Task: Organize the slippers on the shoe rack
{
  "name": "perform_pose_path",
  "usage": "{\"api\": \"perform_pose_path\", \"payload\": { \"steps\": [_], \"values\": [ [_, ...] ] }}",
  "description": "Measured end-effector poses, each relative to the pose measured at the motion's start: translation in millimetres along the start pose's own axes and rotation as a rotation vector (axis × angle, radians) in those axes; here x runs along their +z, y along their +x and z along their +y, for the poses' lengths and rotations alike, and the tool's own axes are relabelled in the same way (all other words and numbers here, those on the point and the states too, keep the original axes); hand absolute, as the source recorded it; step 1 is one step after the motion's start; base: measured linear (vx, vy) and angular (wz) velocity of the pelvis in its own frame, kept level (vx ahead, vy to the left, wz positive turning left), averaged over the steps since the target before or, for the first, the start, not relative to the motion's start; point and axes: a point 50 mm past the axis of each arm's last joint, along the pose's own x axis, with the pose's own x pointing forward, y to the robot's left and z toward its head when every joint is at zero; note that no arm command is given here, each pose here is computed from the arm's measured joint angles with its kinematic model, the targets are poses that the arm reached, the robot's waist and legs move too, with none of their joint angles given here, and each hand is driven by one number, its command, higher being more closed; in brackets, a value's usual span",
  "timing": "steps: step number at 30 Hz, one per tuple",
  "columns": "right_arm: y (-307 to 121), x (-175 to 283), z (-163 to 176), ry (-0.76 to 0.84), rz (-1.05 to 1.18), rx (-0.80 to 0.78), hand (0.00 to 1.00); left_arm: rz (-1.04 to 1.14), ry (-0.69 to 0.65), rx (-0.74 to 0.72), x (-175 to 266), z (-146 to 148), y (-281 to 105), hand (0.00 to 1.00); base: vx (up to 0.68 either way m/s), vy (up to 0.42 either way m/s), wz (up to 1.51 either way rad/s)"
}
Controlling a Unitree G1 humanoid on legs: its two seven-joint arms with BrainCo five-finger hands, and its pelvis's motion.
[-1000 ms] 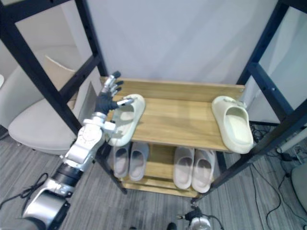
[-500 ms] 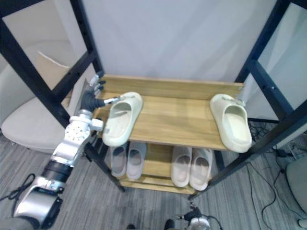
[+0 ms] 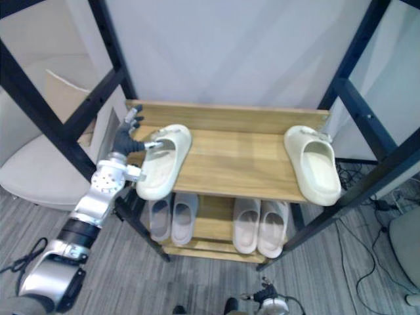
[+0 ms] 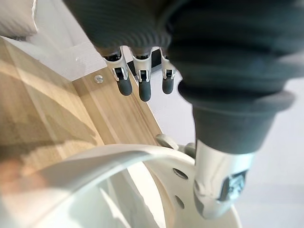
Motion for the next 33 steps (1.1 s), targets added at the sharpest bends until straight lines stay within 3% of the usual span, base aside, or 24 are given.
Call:
{"api": "perform_pose_path", "payload": {
  "steps": [7, 8, 33],
  "values": [
    [-0.2, -0.8, -0.3, 0.002, 0.002, -0.001, 0.00, 0.014, 0.025, 0.005, -2.7, 1.6, 2.3, 0.00, -0.01, 0.005, -0.06],
    [-0.1, -0.6, -0.3, 0.003, 0.002, -0.001, 0.00, 0.010, 0.040, 0.004, -1.7, 1.8, 3.7, 1.00, -0.02, 0.012, -0.07],
    [-0.1, -1.8, -2.6, 0.040, 0.013, -0.020, 0.00, 0.040, 0.063, 0.019, -3.8, 3.9, 9.7, 1.00, 0.00, 0.007, -0.03]
  ]
}}
